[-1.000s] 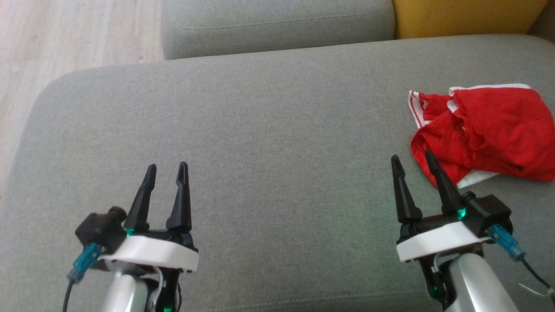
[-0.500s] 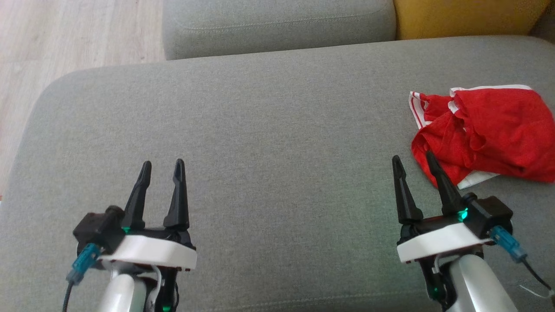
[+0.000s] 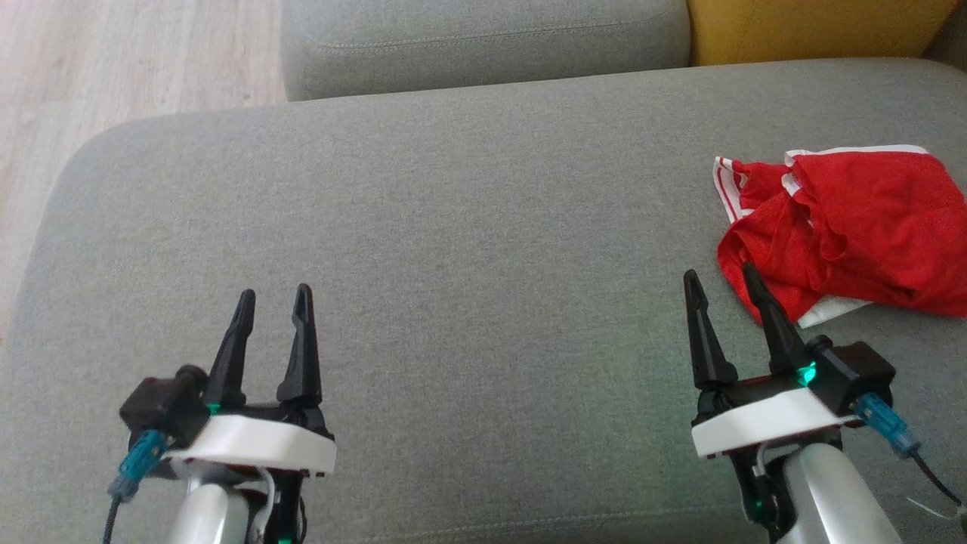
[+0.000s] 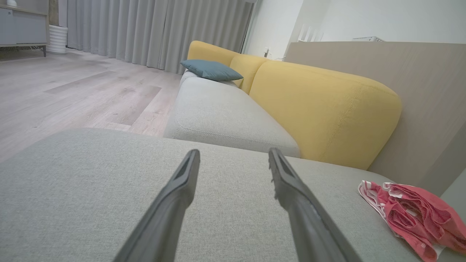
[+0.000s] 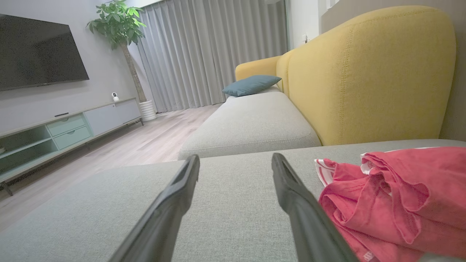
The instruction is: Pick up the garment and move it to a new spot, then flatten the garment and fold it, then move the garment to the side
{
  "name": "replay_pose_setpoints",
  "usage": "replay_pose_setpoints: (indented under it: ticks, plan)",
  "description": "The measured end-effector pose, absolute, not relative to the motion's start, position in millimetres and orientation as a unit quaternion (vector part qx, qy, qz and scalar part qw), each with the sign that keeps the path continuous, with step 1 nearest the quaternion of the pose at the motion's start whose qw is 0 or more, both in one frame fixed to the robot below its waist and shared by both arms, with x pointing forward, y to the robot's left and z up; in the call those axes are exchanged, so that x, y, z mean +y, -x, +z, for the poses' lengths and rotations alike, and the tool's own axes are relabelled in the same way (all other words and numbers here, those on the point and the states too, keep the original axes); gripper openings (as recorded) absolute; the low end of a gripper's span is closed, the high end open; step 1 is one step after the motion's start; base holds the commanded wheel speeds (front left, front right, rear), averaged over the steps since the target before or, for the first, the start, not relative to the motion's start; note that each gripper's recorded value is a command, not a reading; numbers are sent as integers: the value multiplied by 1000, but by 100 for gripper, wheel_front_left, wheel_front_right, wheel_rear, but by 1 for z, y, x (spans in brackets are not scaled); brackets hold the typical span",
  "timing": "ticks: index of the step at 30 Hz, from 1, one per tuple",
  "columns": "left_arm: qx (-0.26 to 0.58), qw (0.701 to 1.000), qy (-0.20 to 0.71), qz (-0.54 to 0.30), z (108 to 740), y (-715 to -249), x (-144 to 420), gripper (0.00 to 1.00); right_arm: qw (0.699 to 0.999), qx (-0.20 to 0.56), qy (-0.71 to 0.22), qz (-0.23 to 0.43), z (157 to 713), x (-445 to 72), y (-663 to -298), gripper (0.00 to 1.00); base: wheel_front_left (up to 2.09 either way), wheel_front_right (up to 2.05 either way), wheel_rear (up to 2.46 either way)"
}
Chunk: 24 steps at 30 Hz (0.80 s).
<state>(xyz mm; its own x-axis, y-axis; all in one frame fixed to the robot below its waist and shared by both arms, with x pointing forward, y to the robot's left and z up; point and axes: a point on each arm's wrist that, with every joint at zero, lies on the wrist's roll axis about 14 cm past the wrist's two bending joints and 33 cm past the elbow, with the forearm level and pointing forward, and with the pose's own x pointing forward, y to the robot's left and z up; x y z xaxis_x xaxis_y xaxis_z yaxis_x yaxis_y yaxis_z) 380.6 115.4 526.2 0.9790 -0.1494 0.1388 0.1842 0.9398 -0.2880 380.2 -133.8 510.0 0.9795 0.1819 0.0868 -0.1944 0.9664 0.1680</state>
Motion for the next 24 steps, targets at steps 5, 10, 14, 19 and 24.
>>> replay_pose_setpoints:
  ticks: [5,10,14,19,24]
  plan:
    - [-62,981,160,-87,529,-381,117,100,991,-35,-92,95,510,-133,-380,100,0,0,0]
    - [-68,982,159,-77,531,-383,124,100,991,-33,-94,94,509,-134,-381,100,0,0,0]
    - [-69,982,160,-76,532,-383,125,100,990,-33,-97,94,508,-134,-381,100,0,0,0]
    - [-68,982,160,-76,531,-383,125,100,990,-32,-98,95,508,-133,-381,100,0,0,0]
    - [-68,982,159,-76,531,-383,125,100,990,-32,-98,97,508,-132,-381,100,0,0,0]
